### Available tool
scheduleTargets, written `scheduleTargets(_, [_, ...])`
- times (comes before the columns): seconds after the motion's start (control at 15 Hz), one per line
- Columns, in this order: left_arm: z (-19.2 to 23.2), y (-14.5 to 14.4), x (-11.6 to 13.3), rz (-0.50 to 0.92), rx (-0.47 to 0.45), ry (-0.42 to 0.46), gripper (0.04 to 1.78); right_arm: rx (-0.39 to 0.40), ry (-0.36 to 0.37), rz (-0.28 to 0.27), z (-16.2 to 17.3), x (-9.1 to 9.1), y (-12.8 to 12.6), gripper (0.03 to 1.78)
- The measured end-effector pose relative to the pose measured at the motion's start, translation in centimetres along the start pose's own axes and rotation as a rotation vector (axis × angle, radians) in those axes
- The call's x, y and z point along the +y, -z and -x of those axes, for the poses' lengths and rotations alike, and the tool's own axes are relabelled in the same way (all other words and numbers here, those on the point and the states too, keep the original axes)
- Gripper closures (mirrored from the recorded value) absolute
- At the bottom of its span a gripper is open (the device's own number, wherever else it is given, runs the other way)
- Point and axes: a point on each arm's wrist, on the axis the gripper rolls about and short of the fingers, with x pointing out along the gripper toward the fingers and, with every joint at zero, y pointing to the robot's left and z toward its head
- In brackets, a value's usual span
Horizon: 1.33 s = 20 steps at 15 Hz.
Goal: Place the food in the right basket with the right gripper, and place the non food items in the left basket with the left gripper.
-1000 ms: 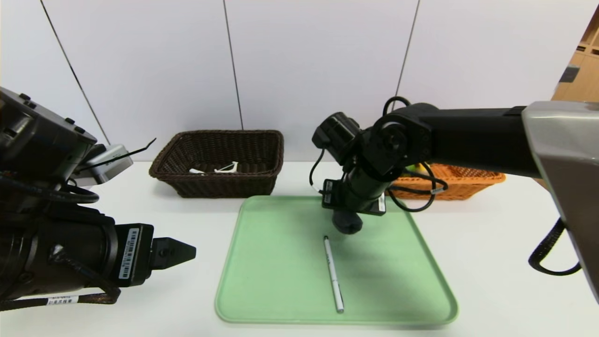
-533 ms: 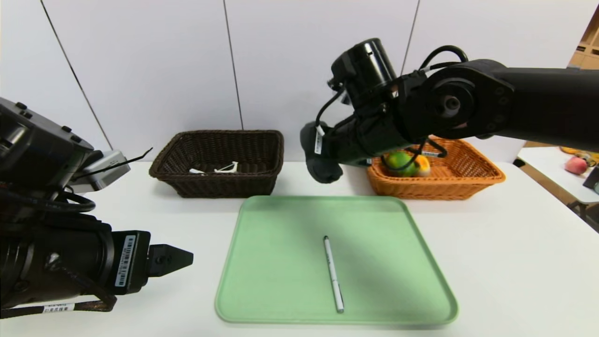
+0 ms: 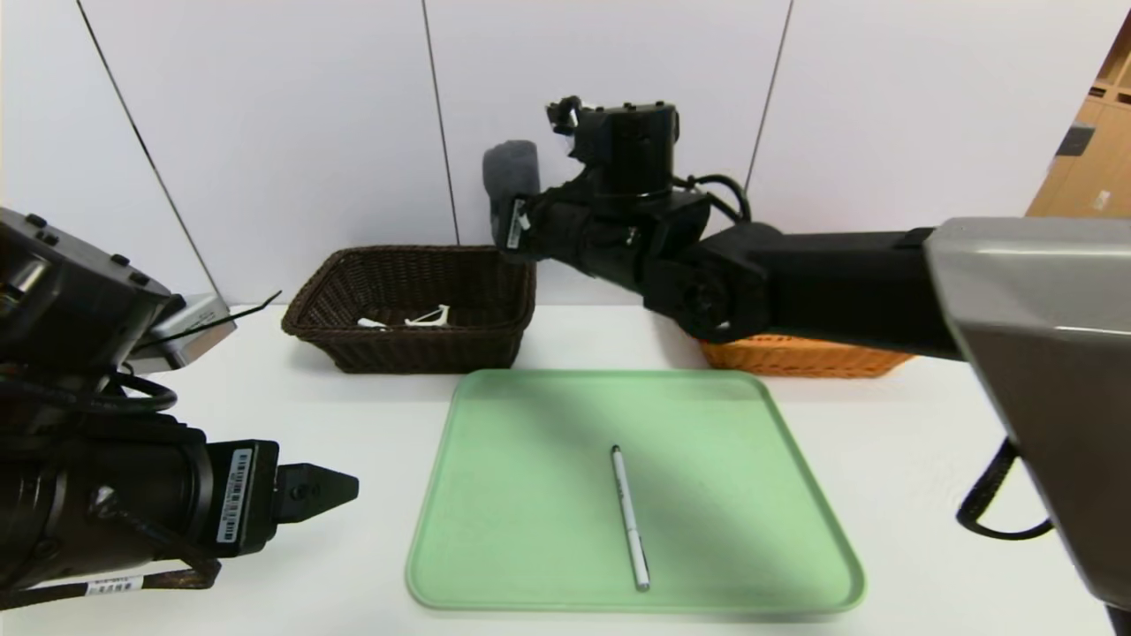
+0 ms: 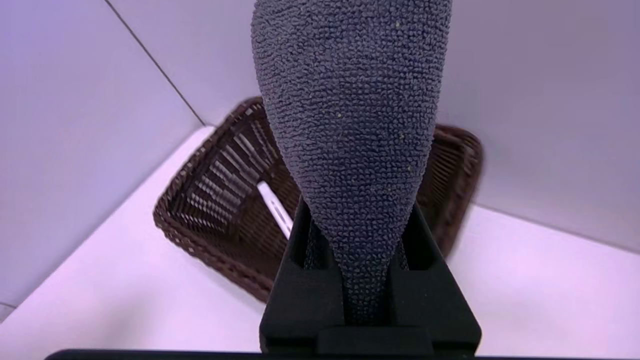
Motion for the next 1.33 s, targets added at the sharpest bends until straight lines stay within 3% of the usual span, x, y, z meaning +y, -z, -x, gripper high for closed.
scheduleTargets(0.2, [-0.5,1.1,0.7,-0.008,0.018,-0.012,0.13,-0.069,-0.079,-0.002,-2.5,0.6,3.3,1.58])
scheduleTargets(0.47, [-0.3,1.7,1.1,-0.009,0.022,-0.014,0.13,-0.04,-0.095,0.0,-4.5,-0.1,7.4,1.58])
scheduleTargets(0.73, [-0.4,2.1,1.3,-0.014,0.034,-0.024,0.13,-0.026,-0.077,0.001,-5.4,-1.2,9.1,1.05])
scheduleTargets(1.07, [-0.5,2.3,1.6,-0.012,0.031,-0.054,0.13,-0.063,-0.078,0.001,-5.4,-1.6,8.4,0.6])
scheduleTargets(1.33, [-0.5,2.6,2.1,-0.008,0.02,-0.081,0.13,-0.134,-0.087,-0.002,-3.9,-0.8,4.8,0.4])
